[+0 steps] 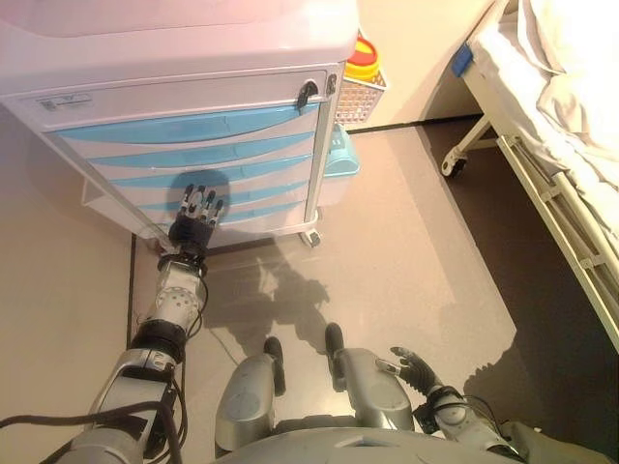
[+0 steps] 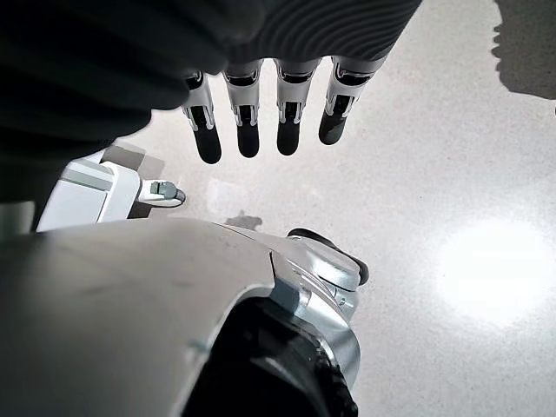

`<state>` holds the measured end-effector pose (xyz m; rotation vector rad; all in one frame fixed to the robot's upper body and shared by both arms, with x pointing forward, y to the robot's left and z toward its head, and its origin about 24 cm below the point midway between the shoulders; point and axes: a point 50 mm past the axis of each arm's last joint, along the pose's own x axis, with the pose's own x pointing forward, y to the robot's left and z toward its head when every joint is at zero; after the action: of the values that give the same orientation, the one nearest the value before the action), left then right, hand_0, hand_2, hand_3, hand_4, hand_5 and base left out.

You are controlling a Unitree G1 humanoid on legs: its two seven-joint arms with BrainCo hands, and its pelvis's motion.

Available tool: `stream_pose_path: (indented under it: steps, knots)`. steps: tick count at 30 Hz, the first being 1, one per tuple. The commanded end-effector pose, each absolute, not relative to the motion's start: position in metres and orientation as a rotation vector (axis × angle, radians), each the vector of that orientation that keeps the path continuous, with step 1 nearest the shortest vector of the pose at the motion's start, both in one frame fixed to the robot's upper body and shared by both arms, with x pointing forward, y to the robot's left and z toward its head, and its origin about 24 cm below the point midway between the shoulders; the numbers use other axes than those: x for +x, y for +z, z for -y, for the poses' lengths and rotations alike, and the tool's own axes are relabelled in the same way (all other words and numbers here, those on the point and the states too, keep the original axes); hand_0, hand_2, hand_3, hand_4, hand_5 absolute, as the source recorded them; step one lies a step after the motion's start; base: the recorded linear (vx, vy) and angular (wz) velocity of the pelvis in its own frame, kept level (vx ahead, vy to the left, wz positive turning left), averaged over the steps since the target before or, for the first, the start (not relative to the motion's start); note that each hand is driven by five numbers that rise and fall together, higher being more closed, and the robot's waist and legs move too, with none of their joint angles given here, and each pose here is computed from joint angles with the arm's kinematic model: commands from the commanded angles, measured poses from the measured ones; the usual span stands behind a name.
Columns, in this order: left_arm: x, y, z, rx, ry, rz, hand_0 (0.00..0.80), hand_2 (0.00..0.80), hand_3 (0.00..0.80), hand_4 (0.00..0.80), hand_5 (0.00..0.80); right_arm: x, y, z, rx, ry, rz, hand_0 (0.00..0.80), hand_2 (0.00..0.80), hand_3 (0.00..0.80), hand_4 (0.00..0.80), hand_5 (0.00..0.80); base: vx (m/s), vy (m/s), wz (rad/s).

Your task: Open the drawer and pick up the medicine

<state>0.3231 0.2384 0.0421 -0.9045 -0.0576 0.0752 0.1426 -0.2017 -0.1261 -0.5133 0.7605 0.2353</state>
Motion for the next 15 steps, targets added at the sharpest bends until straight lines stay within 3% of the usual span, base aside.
stream_pose_path:
  steps: [1,15]
  knots:
    - [0.327,0.068,-0.23,-0.894,-0.022,0.173,0.0,0.0,0.0,0.0,0.0,0.135,-0.126,0.191,-0.561,0.291,-0.699,0.0,0.0,0.0,0.0,0.0,-0.222,-0.036,0.14]
    - [0.361,0.189,-0.213,-0.769,-0.224,0.552,0.0,0.0,0.0,0.0,0.0,0.209,-0.08,0.159,-0.534,0.234,-0.325,0.0,0.0,0.0,0.0,0.0,-0.246,-0.058,0.05]
